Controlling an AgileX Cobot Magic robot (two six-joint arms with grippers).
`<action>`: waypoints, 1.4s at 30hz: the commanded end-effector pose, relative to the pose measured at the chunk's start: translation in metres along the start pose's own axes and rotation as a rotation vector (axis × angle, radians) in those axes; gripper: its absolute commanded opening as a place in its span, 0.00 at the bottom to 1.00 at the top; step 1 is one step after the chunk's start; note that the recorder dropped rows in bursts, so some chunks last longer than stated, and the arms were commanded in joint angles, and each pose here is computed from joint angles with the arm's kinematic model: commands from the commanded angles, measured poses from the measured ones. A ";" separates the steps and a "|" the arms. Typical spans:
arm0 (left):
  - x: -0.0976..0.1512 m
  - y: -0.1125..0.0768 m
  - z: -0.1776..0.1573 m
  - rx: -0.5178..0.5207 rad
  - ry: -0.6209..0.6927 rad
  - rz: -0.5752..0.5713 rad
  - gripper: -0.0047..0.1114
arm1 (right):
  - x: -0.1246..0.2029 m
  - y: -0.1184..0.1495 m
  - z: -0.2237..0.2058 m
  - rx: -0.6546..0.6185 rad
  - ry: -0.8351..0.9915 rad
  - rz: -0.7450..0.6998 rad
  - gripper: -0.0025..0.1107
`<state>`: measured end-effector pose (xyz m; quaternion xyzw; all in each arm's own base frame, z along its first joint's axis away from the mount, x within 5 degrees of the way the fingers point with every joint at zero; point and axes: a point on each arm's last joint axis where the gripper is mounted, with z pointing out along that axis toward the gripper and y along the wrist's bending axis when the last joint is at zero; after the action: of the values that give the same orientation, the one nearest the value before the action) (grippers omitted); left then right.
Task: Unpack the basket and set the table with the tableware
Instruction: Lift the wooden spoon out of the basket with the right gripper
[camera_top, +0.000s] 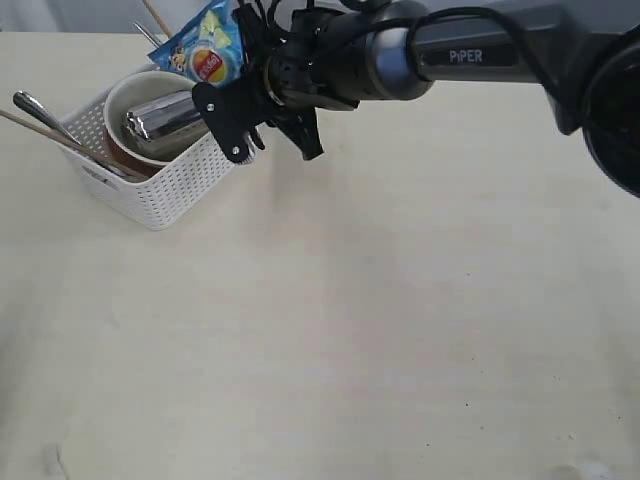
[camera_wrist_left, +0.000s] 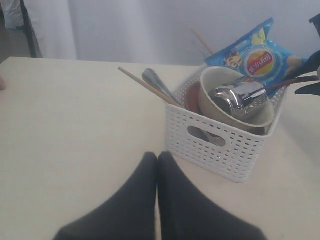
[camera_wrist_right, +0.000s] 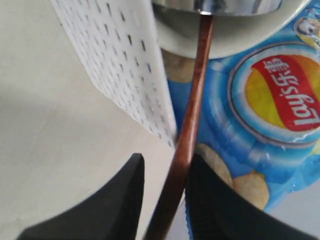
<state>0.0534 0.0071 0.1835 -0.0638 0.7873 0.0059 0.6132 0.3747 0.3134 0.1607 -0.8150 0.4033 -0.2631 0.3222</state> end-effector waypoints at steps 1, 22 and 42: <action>0.000 0.000 0.000 0.006 -0.004 -0.001 0.04 | 0.005 0.003 0.001 -0.030 0.039 0.003 0.27; 0.000 0.000 0.000 0.006 -0.004 -0.001 0.04 | -0.006 -0.005 -0.009 0.003 0.016 -0.013 0.02; 0.000 0.000 0.000 0.006 -0.004 -0.001 0.04 | 0.010 -0.036 -0.055 0.049 0.096 0.018 0.02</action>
<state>0.0534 0.0071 0.1835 -0.0638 0.7873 0.0059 0.6132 0.3609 0.3084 0.2151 -0.7941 0.4154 -0.3010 0.3258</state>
